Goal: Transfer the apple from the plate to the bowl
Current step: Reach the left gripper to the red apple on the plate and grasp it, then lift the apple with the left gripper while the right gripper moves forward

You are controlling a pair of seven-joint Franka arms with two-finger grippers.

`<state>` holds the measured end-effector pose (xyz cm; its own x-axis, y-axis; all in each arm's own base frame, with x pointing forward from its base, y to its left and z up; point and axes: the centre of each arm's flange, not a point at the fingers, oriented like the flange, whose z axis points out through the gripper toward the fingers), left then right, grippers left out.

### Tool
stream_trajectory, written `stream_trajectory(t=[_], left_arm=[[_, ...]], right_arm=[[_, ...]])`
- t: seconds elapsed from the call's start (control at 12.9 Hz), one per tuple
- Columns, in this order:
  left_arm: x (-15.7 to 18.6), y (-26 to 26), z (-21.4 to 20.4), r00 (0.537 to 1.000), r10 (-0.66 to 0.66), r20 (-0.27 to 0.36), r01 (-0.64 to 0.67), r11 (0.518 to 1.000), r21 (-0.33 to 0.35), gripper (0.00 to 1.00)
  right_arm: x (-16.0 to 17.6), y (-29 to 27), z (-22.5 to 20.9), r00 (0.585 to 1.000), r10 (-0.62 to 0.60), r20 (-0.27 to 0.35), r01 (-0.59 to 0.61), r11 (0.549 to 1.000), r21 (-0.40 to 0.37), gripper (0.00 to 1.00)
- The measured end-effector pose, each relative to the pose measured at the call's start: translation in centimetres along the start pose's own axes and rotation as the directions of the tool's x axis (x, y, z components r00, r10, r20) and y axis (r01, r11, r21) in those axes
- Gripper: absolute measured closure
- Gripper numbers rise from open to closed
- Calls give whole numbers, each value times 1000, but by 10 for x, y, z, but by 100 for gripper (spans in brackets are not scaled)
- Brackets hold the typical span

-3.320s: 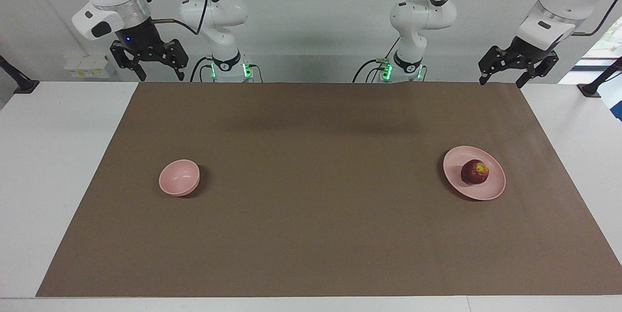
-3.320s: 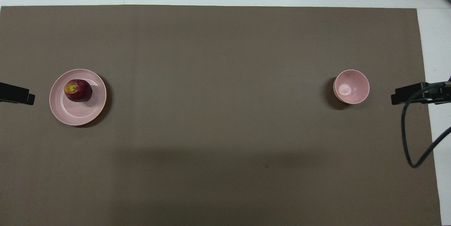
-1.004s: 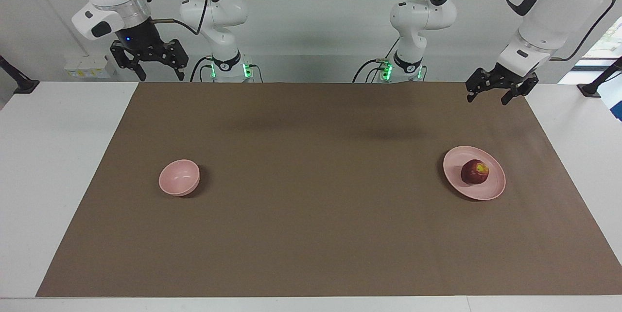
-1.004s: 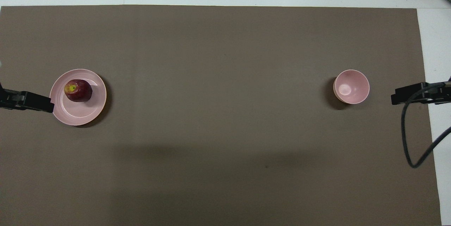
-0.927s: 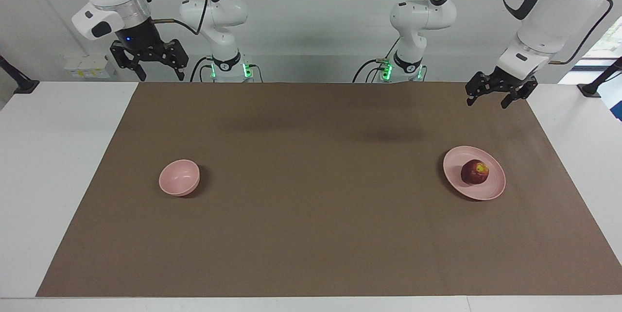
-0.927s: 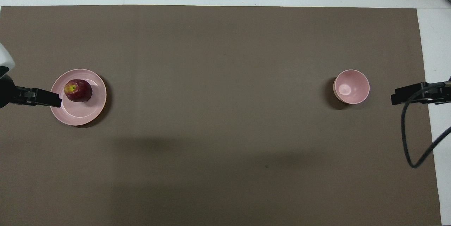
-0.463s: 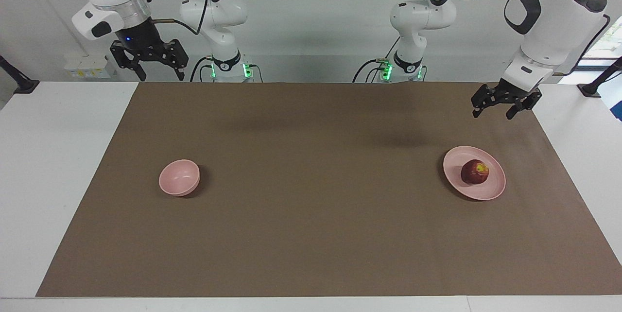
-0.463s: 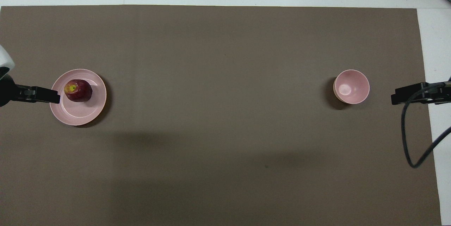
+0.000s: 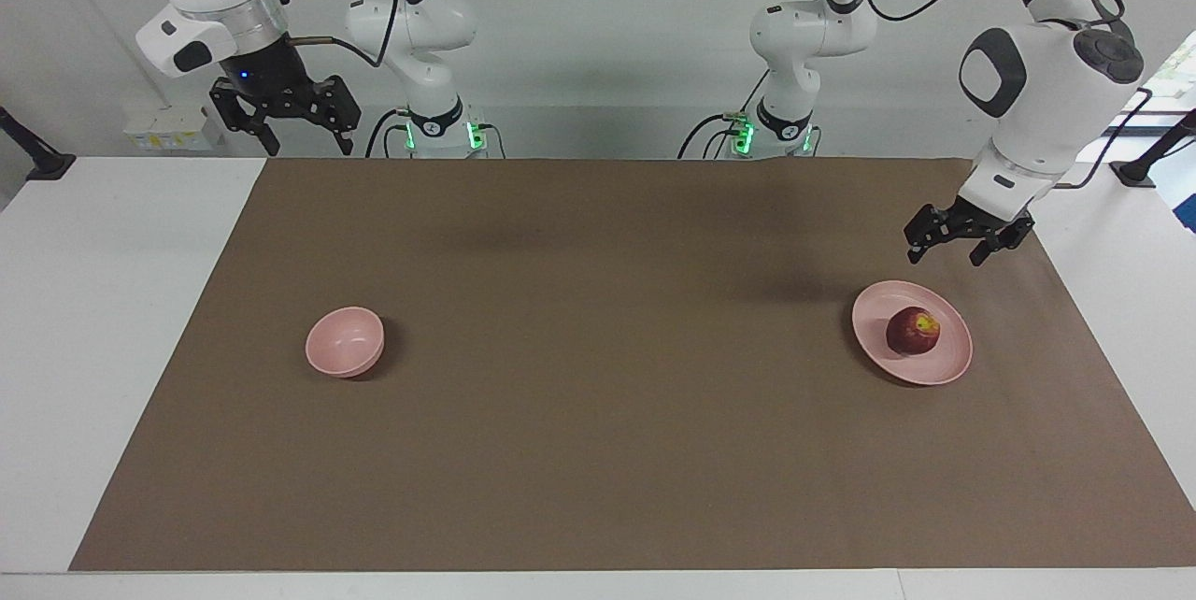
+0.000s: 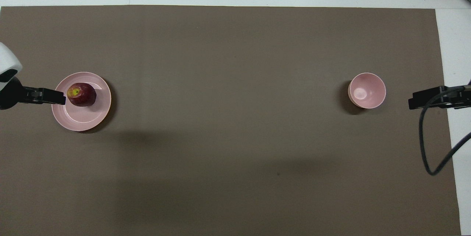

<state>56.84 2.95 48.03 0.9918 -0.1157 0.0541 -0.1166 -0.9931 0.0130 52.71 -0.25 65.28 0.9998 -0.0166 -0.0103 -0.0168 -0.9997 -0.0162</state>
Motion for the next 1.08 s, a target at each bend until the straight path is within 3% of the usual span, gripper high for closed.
stream_trajectory(t=[0.69, 1.08], left_arm=[[32, -15, 116, 1000, -7, 11, 6, 1000, 5, 0], [34, -25, 132, 1000, -24, 15, 24, 1000, 5, 0]], right_arm=[[0, 1, 0, 1000, 1, 1, -1, 1000, 0, 0], [-1, 1, 0, 1000, 2, 1, -2, 1000, 0, 0]])
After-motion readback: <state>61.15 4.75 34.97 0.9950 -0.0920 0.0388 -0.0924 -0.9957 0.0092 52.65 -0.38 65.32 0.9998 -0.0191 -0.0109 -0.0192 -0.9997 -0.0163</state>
